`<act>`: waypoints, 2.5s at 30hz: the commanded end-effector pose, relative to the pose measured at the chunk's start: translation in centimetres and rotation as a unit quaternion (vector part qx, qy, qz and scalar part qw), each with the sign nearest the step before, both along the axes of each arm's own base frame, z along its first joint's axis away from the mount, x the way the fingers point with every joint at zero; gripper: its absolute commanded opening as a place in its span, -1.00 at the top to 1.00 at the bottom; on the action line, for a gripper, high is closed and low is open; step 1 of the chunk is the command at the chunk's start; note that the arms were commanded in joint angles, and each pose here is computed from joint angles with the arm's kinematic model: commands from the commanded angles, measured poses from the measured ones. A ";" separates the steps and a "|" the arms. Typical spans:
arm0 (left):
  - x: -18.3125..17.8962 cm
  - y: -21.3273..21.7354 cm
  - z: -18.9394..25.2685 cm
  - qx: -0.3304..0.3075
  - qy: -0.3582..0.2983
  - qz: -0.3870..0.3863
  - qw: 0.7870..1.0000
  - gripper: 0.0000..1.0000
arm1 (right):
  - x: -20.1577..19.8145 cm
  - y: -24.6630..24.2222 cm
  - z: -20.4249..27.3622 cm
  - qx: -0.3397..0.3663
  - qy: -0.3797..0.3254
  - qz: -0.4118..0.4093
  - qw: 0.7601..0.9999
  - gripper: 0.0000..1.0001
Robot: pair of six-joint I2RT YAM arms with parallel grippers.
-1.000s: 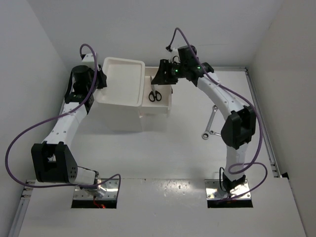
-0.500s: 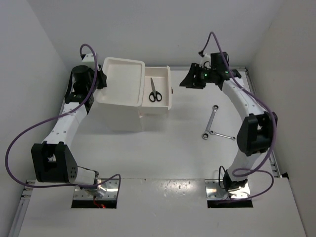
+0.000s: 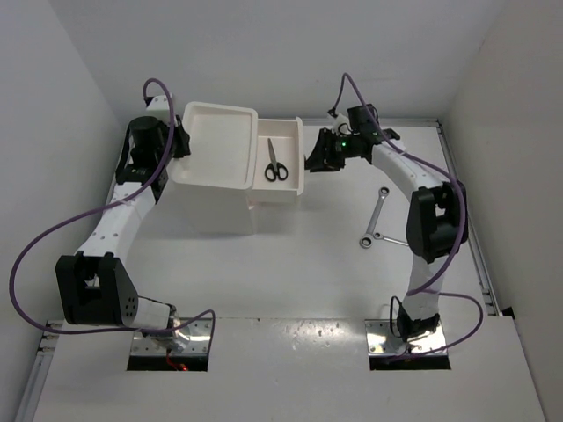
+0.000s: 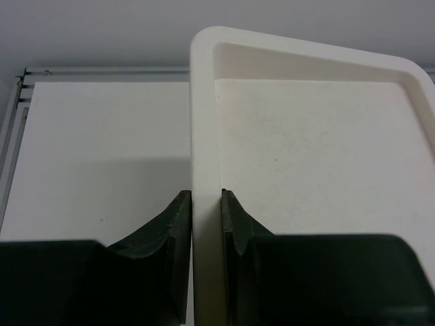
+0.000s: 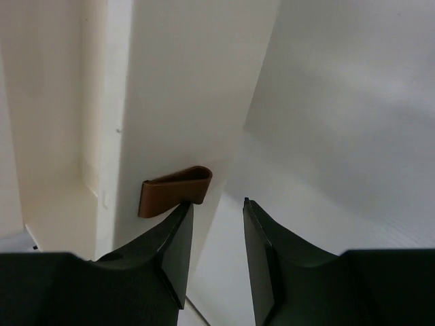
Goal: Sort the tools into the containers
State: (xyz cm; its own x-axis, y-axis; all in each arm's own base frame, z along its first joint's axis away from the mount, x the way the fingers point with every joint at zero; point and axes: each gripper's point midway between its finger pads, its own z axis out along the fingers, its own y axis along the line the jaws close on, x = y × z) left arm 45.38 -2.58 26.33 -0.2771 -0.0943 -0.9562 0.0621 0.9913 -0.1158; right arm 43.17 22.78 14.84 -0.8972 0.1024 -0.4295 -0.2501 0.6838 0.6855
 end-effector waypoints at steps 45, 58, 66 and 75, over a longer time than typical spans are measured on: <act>-6.9 -12.7 -17.0 -0.003 0.279 -0.139 0.950 1.00 | 1.0 3.0 5.5 0.023 -0.087 0.049 0.995 0.09; -8.5 -19.0 -17.8 0.001 0.308 -0.140 0.941 1.00 | 1.6 2.3 6.2 0.032 -0.095 0.037 0.994 0.09; -9.7 -21.5 -17.8 0.003 0.309 -0.165 0.937 1.00 | 3.0 2.7 6.1 0.038 -0.096 0.032 0.994 0.09; -12.2 -22.9 -18.2 0.016 0.310 -0.178 0.934 1.00 | 3.7 2.5 5.7 0.028 -0.098 0.020 0.995 0.09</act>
